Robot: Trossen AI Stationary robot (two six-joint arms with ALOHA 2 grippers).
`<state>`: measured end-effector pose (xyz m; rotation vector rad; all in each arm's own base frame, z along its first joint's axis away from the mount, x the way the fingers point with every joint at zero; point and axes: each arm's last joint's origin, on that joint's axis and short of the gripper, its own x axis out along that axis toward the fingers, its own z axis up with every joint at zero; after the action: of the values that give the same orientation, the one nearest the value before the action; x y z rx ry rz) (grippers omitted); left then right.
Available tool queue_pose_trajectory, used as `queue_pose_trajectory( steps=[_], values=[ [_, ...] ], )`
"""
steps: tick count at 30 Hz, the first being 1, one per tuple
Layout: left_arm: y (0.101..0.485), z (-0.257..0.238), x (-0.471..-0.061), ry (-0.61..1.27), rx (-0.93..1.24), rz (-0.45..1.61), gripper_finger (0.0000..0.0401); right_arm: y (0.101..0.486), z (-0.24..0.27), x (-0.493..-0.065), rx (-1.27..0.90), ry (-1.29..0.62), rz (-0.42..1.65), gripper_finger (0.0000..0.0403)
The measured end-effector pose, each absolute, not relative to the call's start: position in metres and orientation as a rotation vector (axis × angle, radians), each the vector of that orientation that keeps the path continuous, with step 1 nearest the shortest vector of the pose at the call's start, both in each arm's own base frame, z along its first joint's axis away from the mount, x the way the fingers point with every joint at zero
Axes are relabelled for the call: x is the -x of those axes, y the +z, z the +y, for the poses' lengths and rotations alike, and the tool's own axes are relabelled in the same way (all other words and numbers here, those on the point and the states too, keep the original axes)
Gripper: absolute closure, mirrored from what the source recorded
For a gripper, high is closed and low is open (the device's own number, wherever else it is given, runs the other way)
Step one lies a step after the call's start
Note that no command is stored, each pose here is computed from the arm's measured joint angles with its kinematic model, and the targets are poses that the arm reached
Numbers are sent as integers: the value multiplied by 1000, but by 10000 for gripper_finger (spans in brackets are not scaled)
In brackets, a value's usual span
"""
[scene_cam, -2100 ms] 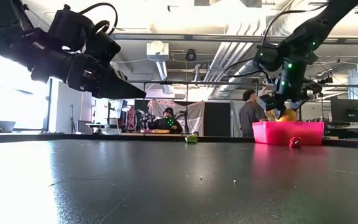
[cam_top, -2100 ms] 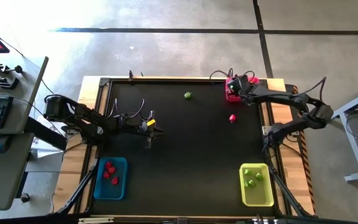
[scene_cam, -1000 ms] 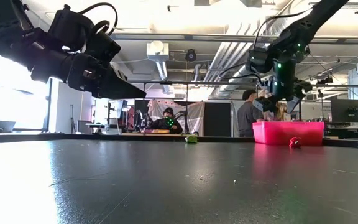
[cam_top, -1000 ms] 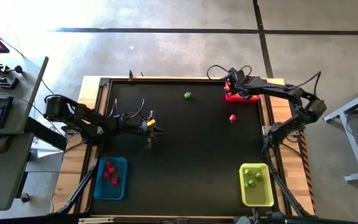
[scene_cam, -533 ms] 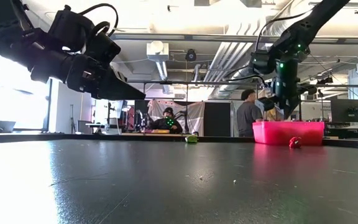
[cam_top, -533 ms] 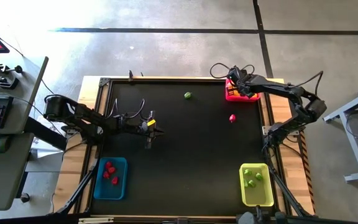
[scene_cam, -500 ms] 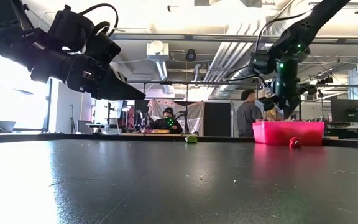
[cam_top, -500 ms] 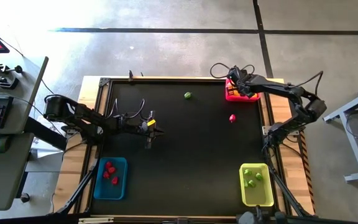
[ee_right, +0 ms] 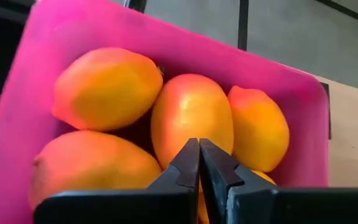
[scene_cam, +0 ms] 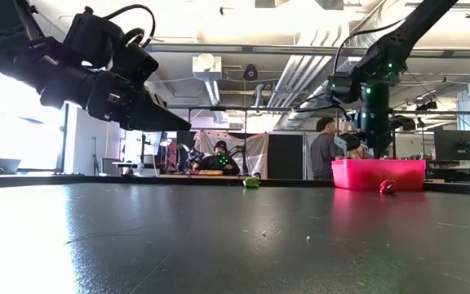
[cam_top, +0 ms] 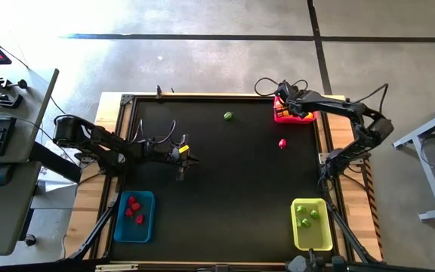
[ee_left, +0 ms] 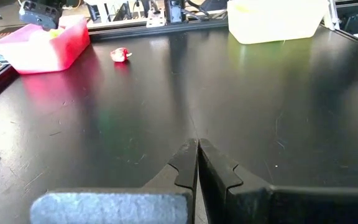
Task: Sort produce into baskets
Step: Put the lemon into the red bin, then put the red chilli pepper into the blue bin
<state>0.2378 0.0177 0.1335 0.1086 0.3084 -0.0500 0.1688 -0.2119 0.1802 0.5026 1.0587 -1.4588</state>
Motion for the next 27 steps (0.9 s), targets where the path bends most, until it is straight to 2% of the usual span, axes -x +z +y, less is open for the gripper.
queue_pose_trajectory(
  steps=[6,13,17,23,27],
  values=[
    [134,18,-238,-50,-110,308,401,204,-191,-177,-429,-1403,1037,402],
    [134,18,-238,-50,-109,308,401,232,-123,-198,-386,-1188,956,403],
    [134,18,-238,-49,-101,309,401,220,-83,-203,-436,-1123,915,403],
    [133,18,-238,-49,-98,309,401,184,-39,-196,-569,-1168,875,400],
    [133,18,-238,-49,-99,309,401,167,-25,-193,-588,-1210,855,373]
  ],
)
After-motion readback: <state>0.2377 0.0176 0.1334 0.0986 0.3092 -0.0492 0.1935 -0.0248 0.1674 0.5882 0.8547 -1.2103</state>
